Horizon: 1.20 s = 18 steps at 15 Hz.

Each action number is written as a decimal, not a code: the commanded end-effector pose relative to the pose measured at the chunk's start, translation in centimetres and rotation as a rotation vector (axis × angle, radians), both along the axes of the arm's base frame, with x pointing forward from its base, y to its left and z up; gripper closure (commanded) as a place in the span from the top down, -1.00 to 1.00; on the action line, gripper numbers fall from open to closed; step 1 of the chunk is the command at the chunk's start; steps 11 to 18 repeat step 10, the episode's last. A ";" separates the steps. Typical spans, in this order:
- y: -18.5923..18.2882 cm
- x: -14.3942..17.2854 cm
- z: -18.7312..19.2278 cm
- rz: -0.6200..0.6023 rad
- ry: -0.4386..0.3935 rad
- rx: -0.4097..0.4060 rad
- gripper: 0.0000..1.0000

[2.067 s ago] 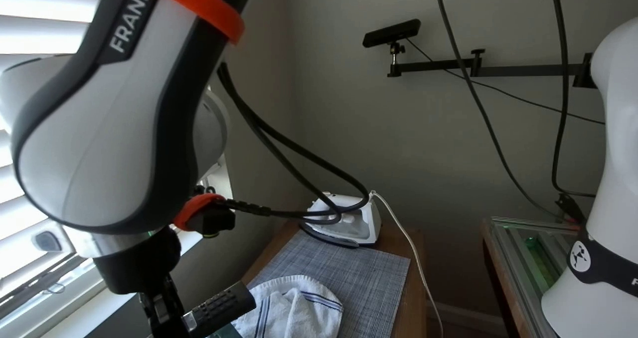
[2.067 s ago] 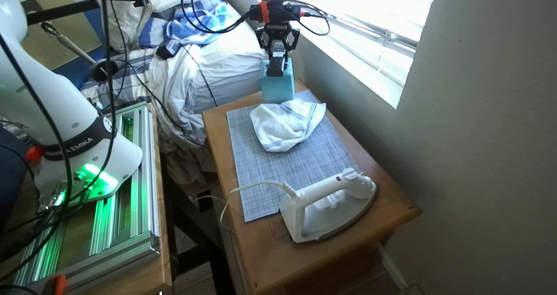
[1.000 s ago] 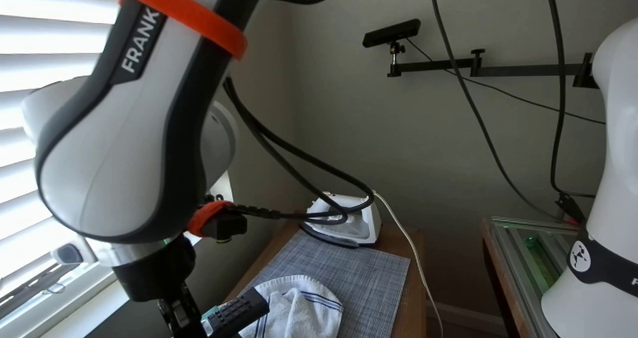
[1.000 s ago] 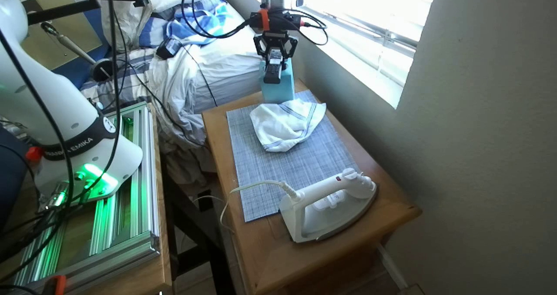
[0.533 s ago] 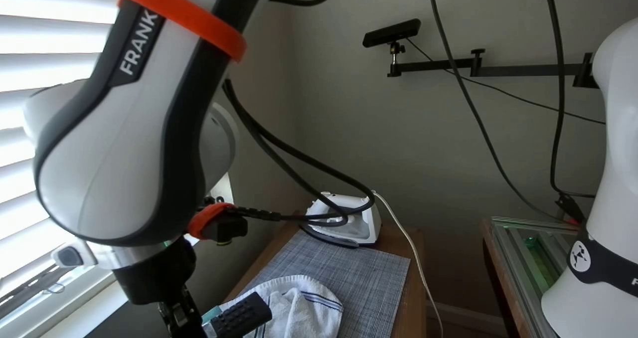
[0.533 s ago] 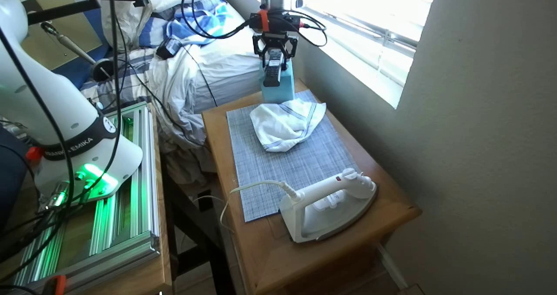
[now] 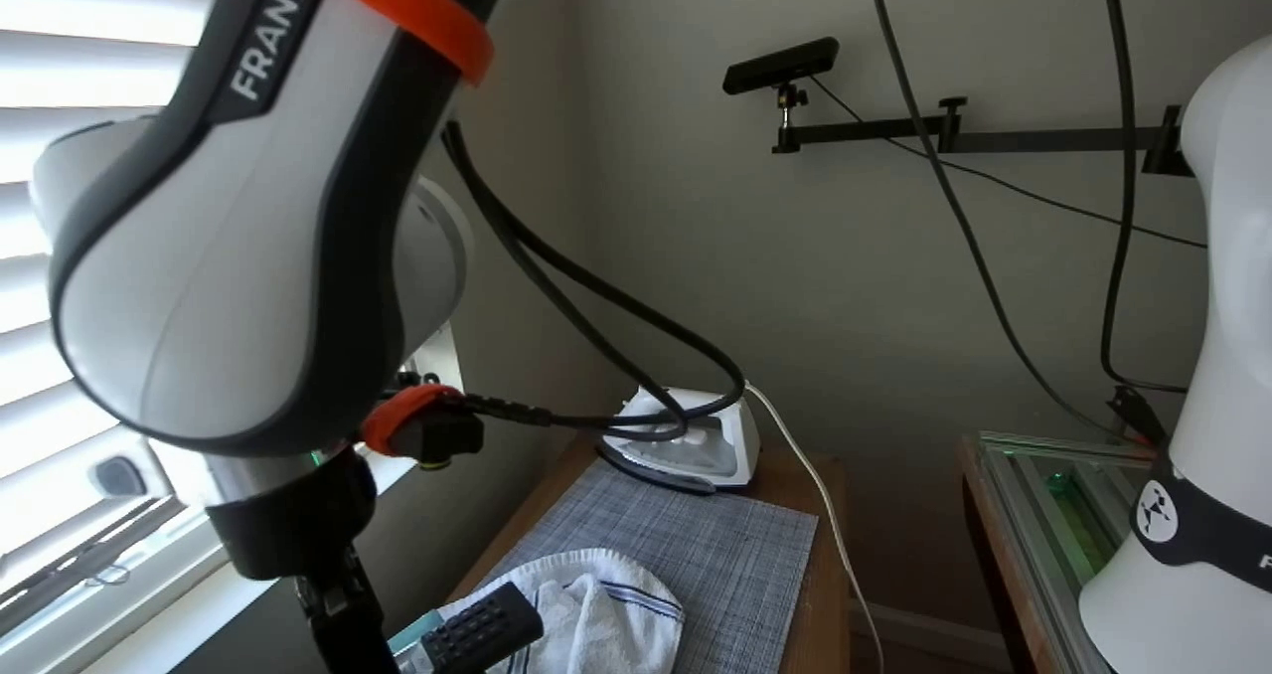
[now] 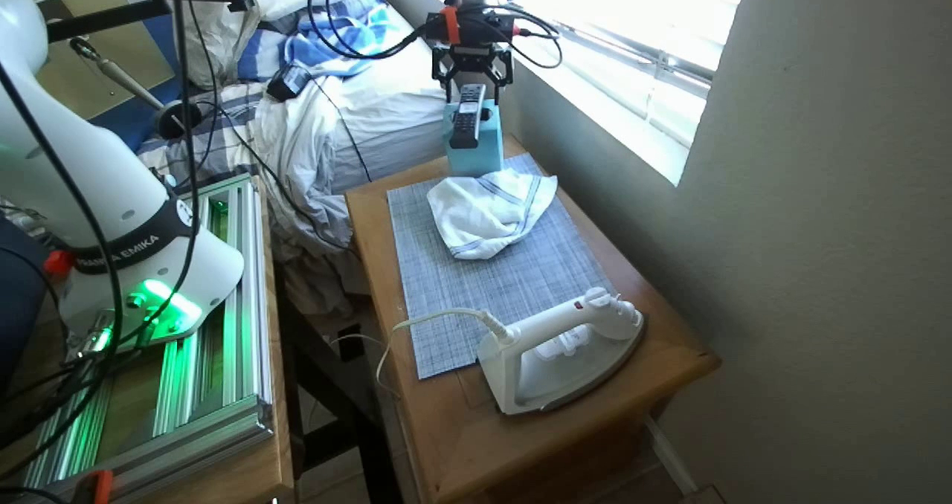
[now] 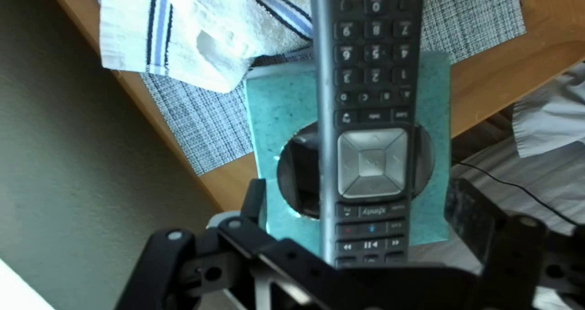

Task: Lift the remote from the towel and put it on the box

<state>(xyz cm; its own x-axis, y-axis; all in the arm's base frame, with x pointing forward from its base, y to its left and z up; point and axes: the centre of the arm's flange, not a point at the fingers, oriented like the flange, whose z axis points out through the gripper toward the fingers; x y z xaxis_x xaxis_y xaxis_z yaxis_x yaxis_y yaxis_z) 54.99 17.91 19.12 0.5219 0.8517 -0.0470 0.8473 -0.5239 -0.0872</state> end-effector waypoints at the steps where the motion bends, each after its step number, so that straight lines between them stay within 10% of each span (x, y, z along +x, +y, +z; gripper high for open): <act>1: -2.6 -2.4 4.4 -0.101 -0.126 -0.028 1.00; 8: -10.3 -9.7 8.7 -0.480 -0.223 -0.064 1.00; 9: -8.5 -5.5 7.4 -0.394 -0.188 -0.045 1.00; 18: -9.5 -6.7 7.7 -0.431 -0.193 -0.050 1.00</act>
